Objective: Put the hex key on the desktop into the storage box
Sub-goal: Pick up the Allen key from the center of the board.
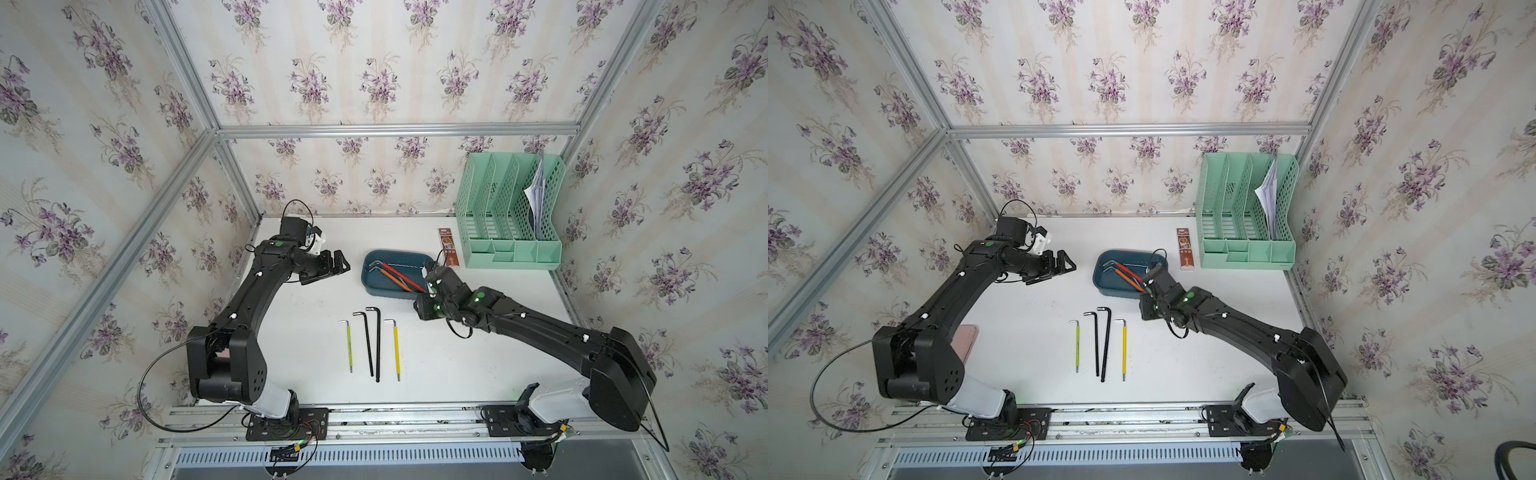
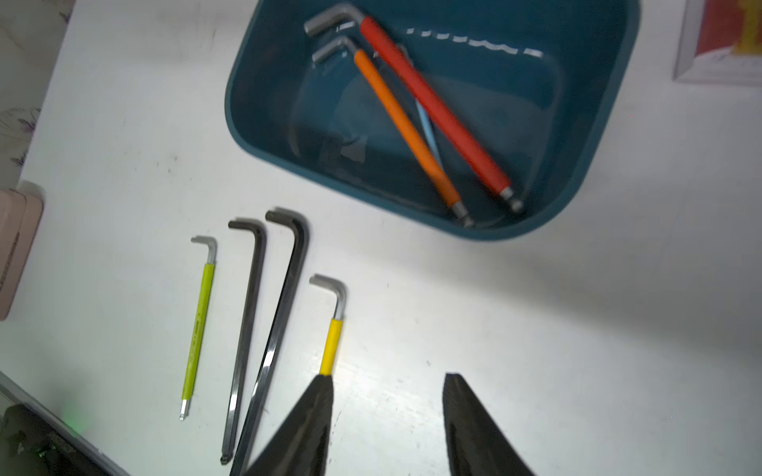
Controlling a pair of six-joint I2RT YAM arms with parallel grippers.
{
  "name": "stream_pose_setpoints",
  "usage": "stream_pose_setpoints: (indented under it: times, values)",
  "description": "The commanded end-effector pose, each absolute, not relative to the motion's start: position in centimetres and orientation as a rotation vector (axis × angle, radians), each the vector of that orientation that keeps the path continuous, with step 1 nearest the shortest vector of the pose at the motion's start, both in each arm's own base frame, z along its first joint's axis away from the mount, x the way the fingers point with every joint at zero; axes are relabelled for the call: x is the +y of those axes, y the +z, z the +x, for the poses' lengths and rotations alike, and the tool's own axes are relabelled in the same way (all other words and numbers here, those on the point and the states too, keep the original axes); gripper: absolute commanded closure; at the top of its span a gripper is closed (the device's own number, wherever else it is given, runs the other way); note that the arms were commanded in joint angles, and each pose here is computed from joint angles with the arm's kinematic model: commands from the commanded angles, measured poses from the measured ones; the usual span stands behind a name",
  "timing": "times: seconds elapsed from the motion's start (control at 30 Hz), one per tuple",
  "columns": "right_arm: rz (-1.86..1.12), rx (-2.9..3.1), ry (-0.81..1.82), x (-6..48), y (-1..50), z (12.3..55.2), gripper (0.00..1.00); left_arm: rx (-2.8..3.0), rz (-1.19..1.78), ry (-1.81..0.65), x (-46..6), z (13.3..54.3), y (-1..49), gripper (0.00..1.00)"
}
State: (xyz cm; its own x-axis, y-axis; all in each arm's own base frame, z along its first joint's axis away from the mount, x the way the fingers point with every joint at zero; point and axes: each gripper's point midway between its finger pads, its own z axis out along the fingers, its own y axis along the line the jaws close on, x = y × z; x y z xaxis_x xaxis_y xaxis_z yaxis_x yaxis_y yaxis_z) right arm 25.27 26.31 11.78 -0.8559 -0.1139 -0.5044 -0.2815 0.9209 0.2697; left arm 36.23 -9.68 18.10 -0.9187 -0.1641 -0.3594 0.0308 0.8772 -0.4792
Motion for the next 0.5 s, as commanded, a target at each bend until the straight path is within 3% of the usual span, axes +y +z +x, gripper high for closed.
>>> stream_pose_setpoints:
  times: [0.0,0.23,0.47]
  values:
    - [-0.155,2.673,0.365,25.1,9.7,23.3,0.52,2.646,-0.087,-0.648,-9.3,36.3,18.2,0.01]
    - [-0.292,2.791,0.404,28.3,8.3,19.9,0.53,2.664,-0.091,-0.665,-9.4,36.3,17.9,0.01]
    - [-0.375,2.866,0.357,30.0,7.3,19.4,0.53,2.666,-0.09,-0.649,-9.3,36.3,17.9,0.01]
